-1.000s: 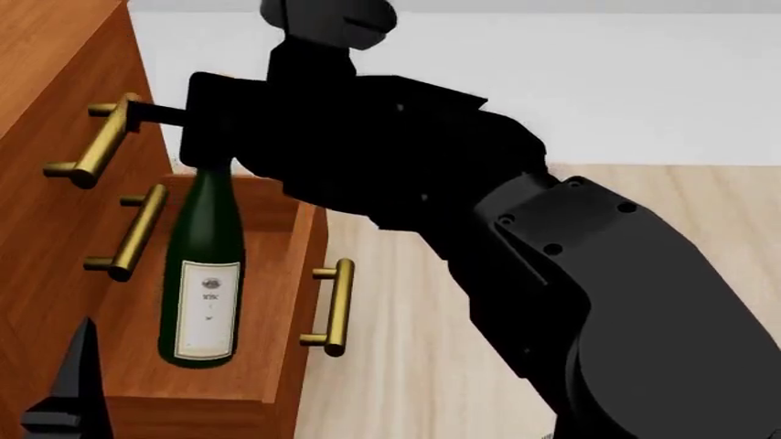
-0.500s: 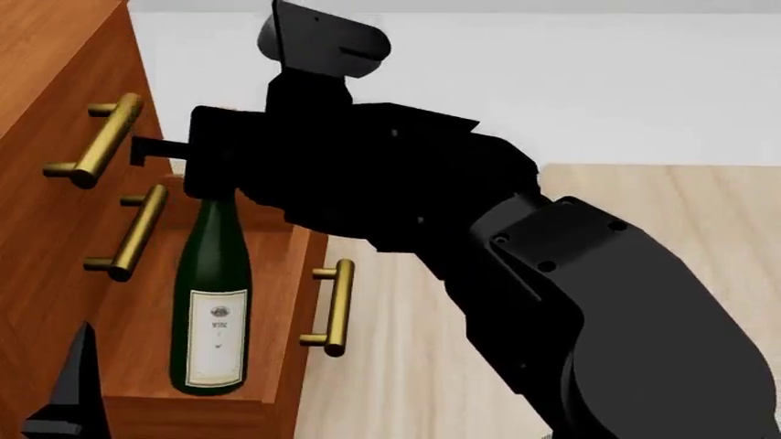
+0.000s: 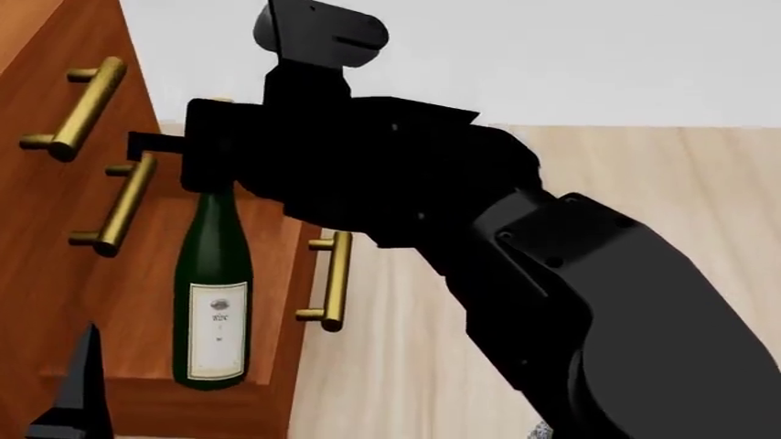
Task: Put the wine bottle in the bottom drawer of the cabinet.
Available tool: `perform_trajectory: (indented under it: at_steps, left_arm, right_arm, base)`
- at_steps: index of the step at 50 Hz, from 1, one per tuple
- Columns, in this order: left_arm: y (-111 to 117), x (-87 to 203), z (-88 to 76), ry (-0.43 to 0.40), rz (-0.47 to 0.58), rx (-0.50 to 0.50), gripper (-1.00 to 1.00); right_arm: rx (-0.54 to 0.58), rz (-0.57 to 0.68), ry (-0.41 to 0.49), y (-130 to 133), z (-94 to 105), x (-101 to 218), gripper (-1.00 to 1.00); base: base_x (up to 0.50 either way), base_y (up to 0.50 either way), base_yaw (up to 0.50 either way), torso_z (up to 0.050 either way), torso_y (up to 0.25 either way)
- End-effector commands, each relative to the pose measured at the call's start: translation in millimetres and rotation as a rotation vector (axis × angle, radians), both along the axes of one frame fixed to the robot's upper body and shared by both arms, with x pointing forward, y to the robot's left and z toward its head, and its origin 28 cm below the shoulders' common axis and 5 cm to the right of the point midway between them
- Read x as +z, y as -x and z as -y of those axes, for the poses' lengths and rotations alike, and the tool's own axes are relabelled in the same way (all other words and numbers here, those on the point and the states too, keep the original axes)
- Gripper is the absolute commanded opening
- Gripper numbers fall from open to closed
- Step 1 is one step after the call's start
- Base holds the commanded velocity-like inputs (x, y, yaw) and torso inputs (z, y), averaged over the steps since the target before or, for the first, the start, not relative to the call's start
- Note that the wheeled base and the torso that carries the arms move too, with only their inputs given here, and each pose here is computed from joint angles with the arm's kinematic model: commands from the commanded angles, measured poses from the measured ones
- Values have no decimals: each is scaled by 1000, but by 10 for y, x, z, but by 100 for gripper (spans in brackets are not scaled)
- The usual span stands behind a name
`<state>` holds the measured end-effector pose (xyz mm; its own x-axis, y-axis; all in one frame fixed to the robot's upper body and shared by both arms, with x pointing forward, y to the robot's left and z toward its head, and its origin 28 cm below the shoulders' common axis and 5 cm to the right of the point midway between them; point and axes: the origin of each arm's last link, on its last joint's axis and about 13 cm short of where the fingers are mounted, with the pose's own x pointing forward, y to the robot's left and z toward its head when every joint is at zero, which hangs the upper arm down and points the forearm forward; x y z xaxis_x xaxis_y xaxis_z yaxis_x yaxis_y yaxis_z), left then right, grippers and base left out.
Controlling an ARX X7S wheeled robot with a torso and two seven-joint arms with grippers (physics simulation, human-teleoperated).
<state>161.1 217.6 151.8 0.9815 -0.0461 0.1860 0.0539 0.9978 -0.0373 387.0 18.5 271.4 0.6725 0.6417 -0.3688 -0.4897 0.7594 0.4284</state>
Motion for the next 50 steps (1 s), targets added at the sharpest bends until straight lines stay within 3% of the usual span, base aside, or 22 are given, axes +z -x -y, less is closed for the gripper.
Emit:
perform_trajectory:
  at_steps: [1, 50]
  left_arm:
    - [0, -12, -2, -3, 2, -3, 100]
    - [12, -1, -6, -1, 8, -1, 100]
  right_arm:
    - [16, -10, 14, 18, -26, -57, -100]
    - [65, 20, 115, 84, -81, -57, -100]
  base:
    - [0, 0, 0, 2, -139]
    - [0, 2, 2, 2, -139]
